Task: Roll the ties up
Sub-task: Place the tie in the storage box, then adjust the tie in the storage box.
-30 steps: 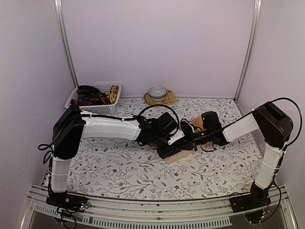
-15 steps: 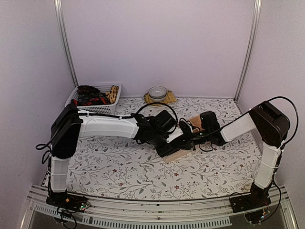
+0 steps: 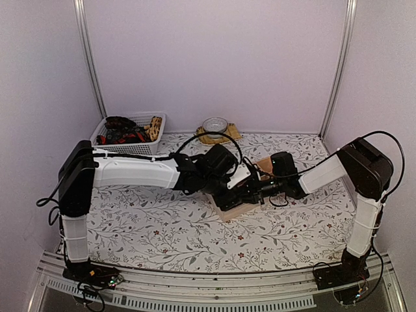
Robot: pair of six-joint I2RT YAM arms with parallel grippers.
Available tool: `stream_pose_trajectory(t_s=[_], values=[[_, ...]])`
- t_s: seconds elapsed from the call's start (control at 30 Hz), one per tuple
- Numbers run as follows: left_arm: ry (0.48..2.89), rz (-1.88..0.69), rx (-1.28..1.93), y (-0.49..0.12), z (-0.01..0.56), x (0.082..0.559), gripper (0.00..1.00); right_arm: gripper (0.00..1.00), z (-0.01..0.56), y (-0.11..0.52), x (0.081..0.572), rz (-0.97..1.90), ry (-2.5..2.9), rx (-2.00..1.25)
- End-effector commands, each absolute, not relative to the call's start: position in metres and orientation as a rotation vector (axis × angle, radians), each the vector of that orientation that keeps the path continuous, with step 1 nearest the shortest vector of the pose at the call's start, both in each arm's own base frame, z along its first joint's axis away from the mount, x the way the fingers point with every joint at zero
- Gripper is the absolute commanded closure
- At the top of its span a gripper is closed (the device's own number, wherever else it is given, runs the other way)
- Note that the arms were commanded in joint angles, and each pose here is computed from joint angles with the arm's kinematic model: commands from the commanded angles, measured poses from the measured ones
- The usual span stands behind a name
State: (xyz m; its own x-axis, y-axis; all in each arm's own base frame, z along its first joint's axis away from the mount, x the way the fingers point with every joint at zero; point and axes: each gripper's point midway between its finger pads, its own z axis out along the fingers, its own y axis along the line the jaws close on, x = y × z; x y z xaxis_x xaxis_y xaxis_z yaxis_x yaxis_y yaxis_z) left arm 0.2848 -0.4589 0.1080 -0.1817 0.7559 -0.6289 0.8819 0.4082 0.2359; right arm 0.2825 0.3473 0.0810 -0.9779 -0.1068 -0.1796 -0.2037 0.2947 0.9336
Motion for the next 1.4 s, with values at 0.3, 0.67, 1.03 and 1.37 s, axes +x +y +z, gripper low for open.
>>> stream_pose_trajectory(t_s=[0.3, 0.67, 1.03, 1.37], values=[[1.961, -0.28, 1.457, -0.447, 0.123, 0.268, 0.2, 0.86, 0.128, 0.34, 0.289, 1.699, 2.429, -0.348], [1.927, -0.393, 1.424, -0.432, 0.153, 0.264, 0.21, 0.83, 0.222, 0.321, 0.312, 1.726, 2.205, -0.398], [2.086, -0.683, 1.237, -0.418, 0.164, 0.306, 0.46, 0.79, 0.242, 0.282, 0.309, 1.621, 2.173, -0.346], [2.288, -0.789, 1.317, -0.43, 0.102, 0.291, 0.61, 0.78, 0.224, 0.264, 0.302, 1.558, 2.216, -0.299]])
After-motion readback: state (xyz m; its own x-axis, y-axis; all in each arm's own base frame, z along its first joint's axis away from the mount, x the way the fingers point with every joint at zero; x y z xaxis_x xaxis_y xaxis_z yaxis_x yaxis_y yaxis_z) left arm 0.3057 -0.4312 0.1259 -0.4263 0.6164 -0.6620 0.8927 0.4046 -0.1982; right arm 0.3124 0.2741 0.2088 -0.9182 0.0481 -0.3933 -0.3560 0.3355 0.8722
